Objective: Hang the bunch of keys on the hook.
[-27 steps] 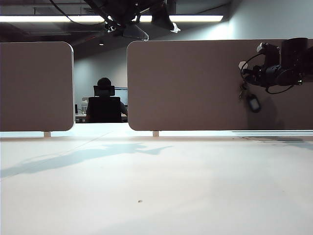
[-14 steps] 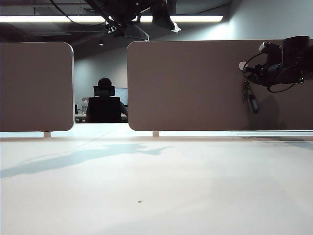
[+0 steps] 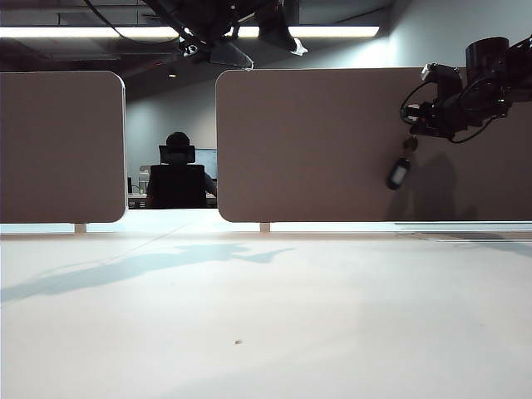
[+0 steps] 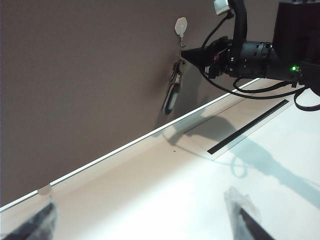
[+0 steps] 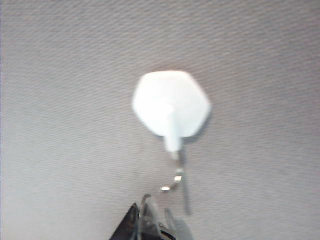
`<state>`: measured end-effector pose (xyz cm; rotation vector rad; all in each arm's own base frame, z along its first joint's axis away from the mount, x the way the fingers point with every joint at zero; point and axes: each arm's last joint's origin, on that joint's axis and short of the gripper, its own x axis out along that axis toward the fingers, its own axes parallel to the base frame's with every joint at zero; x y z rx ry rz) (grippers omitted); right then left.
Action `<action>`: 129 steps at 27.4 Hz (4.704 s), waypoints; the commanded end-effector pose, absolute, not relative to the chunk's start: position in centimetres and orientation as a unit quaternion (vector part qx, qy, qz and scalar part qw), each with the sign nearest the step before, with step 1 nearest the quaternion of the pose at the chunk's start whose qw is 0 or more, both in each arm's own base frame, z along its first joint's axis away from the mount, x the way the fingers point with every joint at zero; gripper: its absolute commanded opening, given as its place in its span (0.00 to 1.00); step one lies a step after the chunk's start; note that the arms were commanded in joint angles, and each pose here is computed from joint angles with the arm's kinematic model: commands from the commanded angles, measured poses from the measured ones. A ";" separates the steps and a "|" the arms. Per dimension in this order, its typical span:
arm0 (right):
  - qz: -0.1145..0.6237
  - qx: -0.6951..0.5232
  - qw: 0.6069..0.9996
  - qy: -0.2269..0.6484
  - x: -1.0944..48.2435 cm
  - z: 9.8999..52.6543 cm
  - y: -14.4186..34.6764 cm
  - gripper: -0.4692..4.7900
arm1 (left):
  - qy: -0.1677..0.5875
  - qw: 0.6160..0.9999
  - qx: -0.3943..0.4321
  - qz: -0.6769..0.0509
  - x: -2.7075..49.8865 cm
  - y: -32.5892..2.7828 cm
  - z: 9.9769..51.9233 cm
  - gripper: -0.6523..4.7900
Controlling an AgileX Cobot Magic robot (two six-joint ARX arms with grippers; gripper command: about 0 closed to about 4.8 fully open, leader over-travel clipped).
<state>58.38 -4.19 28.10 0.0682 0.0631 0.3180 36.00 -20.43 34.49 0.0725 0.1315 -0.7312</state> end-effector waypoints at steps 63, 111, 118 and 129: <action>0.203 0.023 0.979 -0.001 57.6 30.4 -4.9 0.07 | 0.068 0.926 0.045 -0.370 35.7 -20.5 34.6 1.00; 0.194 0.042 0.980 -0.020 57.7 30.1 -6.7 0.07 | 0.111 0.926 0.053 -0.356 35.6 -20.3 33.8 1.00; 0.215 0.037 0.976 -0.027 57.7 30.3 -6.2 0.07 | 0.249 0.900 0.069 -0.351 34.8 -19.8 31.3 1.00; 0.205 0.031 0.977 -0.049 57.9 30.2 -6.0 0.07 | 0.241 0.902 0.068 -0.351 34.8 -19.8 31.4 1.00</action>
